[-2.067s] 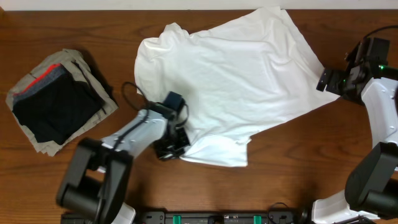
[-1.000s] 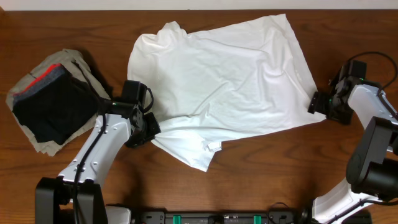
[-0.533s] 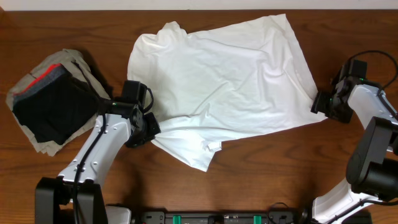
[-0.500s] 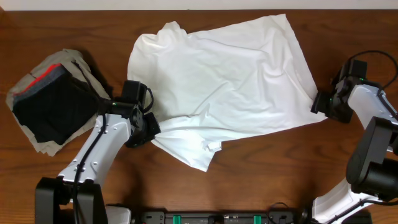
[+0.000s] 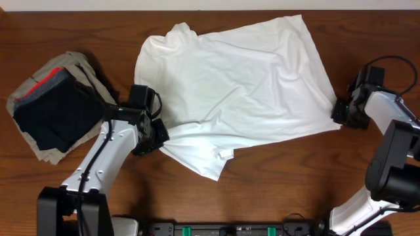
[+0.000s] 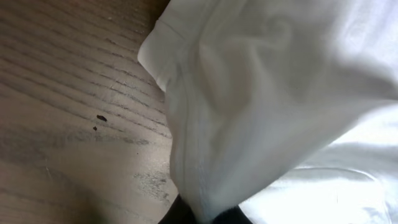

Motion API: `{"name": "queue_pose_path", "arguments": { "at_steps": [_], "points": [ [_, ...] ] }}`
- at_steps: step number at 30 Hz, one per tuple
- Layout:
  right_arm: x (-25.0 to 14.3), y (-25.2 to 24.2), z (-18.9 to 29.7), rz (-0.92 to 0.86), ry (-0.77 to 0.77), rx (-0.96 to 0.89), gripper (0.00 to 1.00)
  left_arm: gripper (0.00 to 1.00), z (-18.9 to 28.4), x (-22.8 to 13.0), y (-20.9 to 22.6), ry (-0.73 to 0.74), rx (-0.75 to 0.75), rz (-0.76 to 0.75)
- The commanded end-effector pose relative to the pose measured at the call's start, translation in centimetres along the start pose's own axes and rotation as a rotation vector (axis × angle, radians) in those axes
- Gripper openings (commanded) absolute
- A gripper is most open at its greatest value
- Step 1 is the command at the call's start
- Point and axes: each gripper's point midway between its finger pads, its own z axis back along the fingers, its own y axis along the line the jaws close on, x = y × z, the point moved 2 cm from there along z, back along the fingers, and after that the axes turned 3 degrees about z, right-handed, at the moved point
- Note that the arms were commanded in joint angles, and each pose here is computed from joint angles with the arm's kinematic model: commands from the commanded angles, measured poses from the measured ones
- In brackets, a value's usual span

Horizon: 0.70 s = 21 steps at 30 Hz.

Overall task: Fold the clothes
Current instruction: 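Hold the shirt corners with both grippers and stretch it flat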

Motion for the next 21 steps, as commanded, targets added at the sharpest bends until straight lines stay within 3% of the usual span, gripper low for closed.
{"name": "queue_pose_path", "arguments": {
  "at_steps": [1, 11, 18, 20, 21],
  "points": [
    [-2.7, -1.0, -1.5, -0.011, 0.108, -0.038, 0.01, 0.07, 0.1, 0.6, 0.6, -0.031, 0.039, -0.028],
    [-7.1, -2.7, -0.6, -0.195, 0.303, -0.092, 0.01, 0.06, 0.5, 3.5, 2.1, -0.192, 0.156, -0.027],
    [-8.4, -2.7, -0.1, -0.205, 0.364, -0.102, 0.01, 0.06, 0.5, 3.2, 2.0, -0.176, 0.151, -0.045],
    [-8.3, -2.6, -0.1, -0.206, 0.360, -0.098, 0.01, 0.16, 0.3, 1.9, 1.9, -0.111, 0.129, -0.046],
    [-8.3, -2.6, -0.1, -0.205, 0.360, -0.098, 0.01, 0.29, 0.2, 1.1, 1.7, -0.064, 0.106, -0.046]
  ]
}}
